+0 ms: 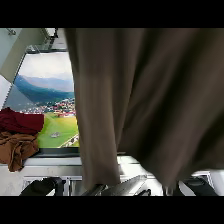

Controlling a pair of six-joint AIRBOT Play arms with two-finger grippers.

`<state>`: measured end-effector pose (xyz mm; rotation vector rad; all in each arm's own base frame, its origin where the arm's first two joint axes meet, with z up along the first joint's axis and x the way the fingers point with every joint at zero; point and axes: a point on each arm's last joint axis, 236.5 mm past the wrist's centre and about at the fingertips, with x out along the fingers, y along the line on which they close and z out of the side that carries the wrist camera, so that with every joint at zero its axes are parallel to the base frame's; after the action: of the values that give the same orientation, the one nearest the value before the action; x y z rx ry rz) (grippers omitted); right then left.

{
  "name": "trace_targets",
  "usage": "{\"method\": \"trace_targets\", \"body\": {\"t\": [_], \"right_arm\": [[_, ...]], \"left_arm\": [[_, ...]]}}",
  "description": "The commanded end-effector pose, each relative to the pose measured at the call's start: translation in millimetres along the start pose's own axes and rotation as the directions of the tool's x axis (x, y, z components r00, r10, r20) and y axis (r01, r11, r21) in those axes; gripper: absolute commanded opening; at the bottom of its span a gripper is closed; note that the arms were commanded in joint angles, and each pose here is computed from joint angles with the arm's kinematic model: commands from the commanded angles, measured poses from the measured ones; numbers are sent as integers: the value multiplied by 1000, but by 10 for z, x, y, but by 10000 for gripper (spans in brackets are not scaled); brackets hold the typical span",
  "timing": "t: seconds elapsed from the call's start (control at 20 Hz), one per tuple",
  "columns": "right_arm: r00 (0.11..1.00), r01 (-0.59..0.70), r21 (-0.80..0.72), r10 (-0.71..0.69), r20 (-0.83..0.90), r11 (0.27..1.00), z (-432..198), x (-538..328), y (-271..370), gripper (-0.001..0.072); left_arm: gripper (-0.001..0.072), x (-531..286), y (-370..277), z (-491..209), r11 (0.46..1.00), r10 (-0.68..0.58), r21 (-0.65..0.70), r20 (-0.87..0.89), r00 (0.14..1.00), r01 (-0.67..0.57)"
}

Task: Fold the shirts.

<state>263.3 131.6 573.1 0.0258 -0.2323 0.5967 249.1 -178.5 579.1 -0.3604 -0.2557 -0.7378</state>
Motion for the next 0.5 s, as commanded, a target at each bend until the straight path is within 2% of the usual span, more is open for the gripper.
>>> {"method": "trace_targets", "body": {"t": [0.0,0.15,0.25,0.35,0.45], "right_arm": [[950,-62,264,138,-282,963,-1427,658,-178,18],[839,20,421,215,-501,907,-2910,1100,-356,18],[760,115,464,223,-611,879,-3830,1287,-585,18],[727,229,462,165,-667,857,-4505,1420,-968,18],[727,341,472,91,-681,813,-4914,1488,-1406,18]], "left_arm": [[17,706,580,-1280,991,44,-110,-263,964,-76],[17,1236,1218,-2647,972,89,-146,-489,867,-182],[17,1446,1690,-3534,961,122,-128,-601,790,-246],[18,1563,2149,-4218,941,145,-133,-671,727,-310],[17,1618,2514,-4666,916,130,-180,-714,688,-360]]}}
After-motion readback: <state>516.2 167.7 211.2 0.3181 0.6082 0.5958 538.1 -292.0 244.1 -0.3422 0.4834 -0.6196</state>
